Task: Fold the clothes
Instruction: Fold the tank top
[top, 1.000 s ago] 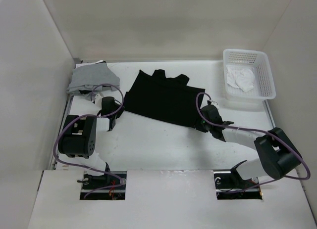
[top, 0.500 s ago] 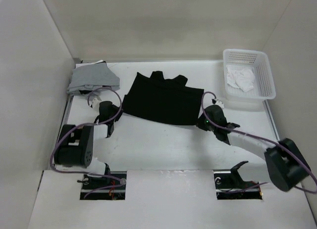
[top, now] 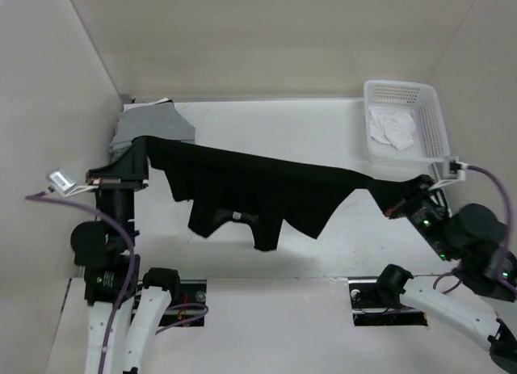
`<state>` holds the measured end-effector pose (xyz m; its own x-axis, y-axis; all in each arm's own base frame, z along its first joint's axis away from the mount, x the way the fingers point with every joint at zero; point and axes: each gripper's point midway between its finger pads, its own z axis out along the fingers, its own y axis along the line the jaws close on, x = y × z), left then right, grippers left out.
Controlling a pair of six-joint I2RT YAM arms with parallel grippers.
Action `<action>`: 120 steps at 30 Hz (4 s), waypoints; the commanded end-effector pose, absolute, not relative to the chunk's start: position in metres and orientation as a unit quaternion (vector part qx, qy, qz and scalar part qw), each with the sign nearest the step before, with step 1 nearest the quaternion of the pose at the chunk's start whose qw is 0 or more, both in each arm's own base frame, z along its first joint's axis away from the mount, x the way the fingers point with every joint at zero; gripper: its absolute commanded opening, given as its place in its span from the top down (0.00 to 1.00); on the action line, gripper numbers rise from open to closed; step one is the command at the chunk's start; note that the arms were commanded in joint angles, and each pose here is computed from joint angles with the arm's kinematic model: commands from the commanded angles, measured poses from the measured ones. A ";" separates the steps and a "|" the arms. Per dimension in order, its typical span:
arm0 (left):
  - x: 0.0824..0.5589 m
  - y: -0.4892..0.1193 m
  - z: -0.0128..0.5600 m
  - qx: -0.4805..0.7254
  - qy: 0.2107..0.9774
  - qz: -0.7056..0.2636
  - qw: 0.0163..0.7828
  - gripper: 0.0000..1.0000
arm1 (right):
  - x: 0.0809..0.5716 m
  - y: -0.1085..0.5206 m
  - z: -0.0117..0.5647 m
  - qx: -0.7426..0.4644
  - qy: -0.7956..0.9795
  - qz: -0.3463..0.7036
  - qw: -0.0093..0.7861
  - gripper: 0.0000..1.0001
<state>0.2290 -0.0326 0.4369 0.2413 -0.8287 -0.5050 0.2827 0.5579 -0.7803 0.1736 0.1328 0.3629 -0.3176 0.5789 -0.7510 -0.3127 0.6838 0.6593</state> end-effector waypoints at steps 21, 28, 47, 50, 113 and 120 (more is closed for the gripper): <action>0.398 -0.049 0.177 -0.379 0.709 -0.245 0.542 0.98 | 0.381 0.166 0.186 0.136 0.845 0.296 0.423 0.99; 0.464 -0.057 0.189 -0.381 0.704 -0.265 0.538 0.98 | 0.470 0.154 0.171 0.166 0.854 0.272 0.410 1.00; 0.305 -0.054 0.170 -0.373 0.697 -0.318 0.523 0.97 | 0.312 0.136 0.151 0.186 0.831 0.293 0.434 0.99; 0.280 -0.049 0.162 -0.373 0.697 -0.318 0.523 0.96 | 0.286 0.140 0.135 0.190 0.836 0.302 0.417 0.99; 0.234 -0.254 0.083 -0.081 0.851 -0.376 0.359 0.64 | 0.224 0.178 0.014 0.235 0.904 0.232 0.272 0.40; 0.223 -0.252 0.050 -0.071 0.869 -0.365 0.327 0.65 | 0.200 0.180 -0.006 0.252 0.915 0.211 0.234 0.39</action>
